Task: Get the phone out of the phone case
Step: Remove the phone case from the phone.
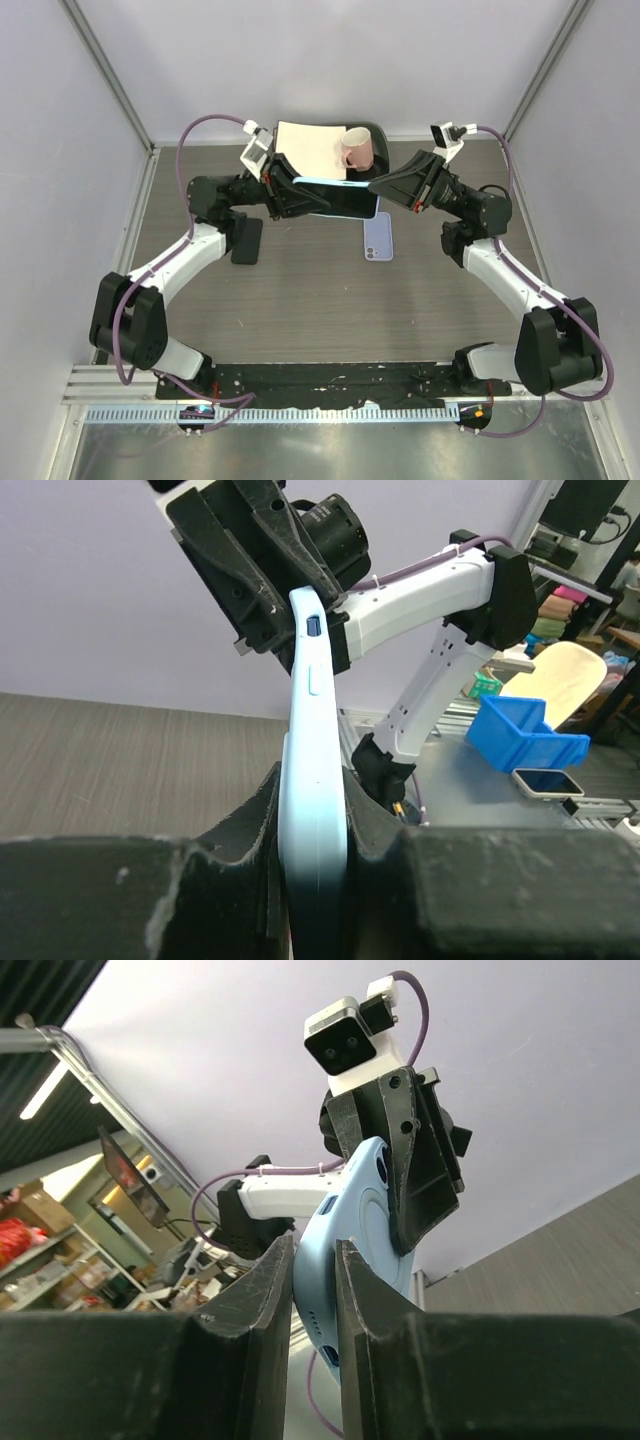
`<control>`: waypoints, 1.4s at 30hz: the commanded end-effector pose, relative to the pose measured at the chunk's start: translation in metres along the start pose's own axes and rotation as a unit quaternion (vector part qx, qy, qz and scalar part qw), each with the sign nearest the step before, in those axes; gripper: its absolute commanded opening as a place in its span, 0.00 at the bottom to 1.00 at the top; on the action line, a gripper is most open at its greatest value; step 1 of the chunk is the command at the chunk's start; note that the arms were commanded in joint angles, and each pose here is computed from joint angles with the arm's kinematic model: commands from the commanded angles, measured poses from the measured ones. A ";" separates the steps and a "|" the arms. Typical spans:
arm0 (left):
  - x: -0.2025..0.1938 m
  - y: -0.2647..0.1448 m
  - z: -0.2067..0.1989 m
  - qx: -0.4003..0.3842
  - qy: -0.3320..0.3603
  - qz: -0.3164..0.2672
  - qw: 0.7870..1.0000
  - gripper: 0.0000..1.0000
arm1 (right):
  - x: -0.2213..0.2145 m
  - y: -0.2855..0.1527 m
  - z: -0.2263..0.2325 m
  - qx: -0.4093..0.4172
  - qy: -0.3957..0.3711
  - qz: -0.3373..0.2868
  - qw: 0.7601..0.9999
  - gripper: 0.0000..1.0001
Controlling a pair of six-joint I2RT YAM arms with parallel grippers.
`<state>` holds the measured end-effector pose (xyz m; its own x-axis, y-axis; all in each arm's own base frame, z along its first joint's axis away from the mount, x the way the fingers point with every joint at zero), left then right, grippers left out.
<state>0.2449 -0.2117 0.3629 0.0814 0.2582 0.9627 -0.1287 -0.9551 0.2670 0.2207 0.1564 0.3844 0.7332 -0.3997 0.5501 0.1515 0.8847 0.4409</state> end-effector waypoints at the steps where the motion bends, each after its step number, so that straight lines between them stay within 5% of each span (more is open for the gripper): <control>1: 0.024 0.009 0.000 -0.036 0.107 -0.003 0.994 0.00 | 0.002 0.007 0.021 0.053 0.029 0.022 0.998 0.01; 27: 0.028 0.026 -0.046 -0.153 0.159 0.025 0.975 0.00 | 0.011 0.005 -0.016 0.000 0.124 -0.058 0.991 0.01; 42: 0.015 0.033 -0.050 -0.179 0.155 0.035 0.971 0.00 | 0.012 -0.014 -0.043 -0.040 0.208 -0.172 0.962 0.01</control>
<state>0.2400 -0.2230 0.3726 0.0030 0.2486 0.9686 -0.2111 -0.9466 0.2436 0.2195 0.1486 0.3762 0.8276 -0.4636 0.3164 0.2412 0.8028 0.5453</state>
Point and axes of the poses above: each gripper's point midway between its finger pads, its own y axis out along the fingers, its own z axis along the line the jaws close on, x = y × z, the point moved 9 cm from there along -y, back along the fingers, and after that the axes turned 11 degrees about y, right-handed, at the moved point
